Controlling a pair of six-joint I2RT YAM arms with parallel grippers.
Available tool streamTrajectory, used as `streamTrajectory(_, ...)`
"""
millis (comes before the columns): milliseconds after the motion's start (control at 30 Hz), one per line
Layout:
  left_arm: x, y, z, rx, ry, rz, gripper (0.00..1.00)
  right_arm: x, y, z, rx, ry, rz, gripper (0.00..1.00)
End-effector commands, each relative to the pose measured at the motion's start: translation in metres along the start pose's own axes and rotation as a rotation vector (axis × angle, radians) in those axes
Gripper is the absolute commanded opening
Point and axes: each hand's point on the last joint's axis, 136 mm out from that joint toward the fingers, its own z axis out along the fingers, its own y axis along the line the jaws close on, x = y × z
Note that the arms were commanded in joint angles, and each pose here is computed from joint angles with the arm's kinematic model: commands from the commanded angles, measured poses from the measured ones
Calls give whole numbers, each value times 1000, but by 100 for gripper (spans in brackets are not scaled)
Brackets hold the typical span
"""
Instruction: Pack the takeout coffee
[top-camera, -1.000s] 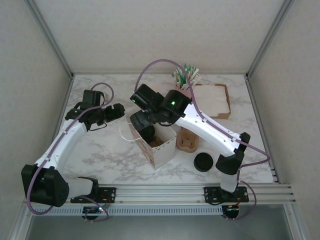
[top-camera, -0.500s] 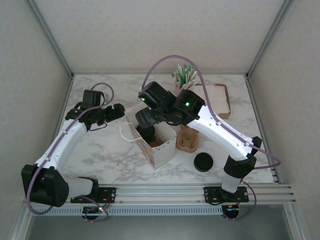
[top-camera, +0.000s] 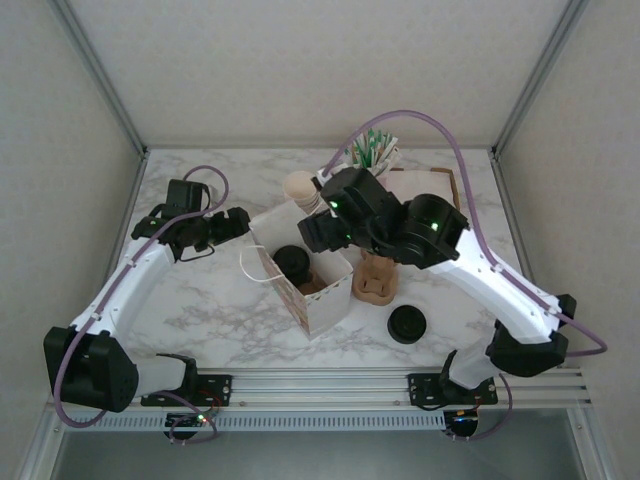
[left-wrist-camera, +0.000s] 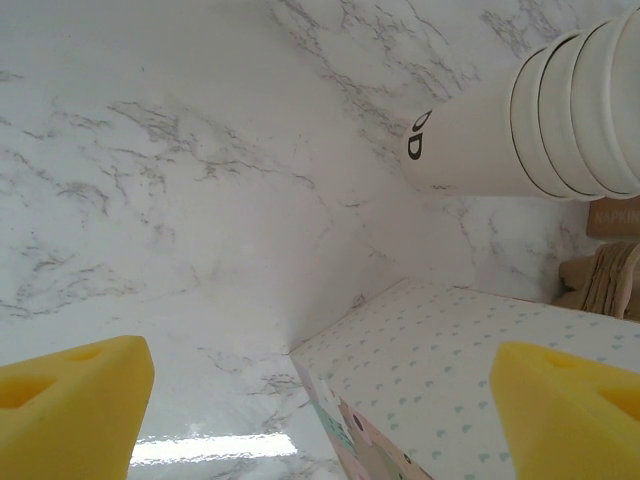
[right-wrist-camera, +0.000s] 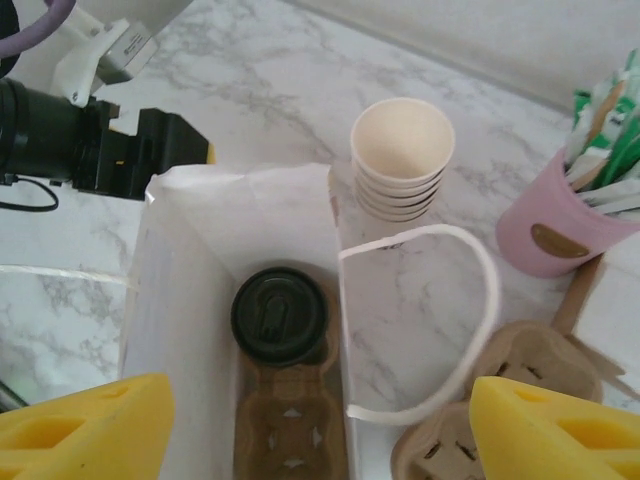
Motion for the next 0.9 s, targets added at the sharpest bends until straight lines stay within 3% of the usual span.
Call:
streamTrajectory(0, -4, -7, -6, 6, -9, 24, 87, -17, -16, -16, 38, -126, 38, 77)
streamTrajectory(333, -10, -7, -16, 5, -60, 33, 88, -7, -67, -27, 123, -221, 149, 75)
streamTrajectory(867, -24, -2, -41, -24, -203, 55, 90, 36, -156, 19, 286, -134, 304, 74)
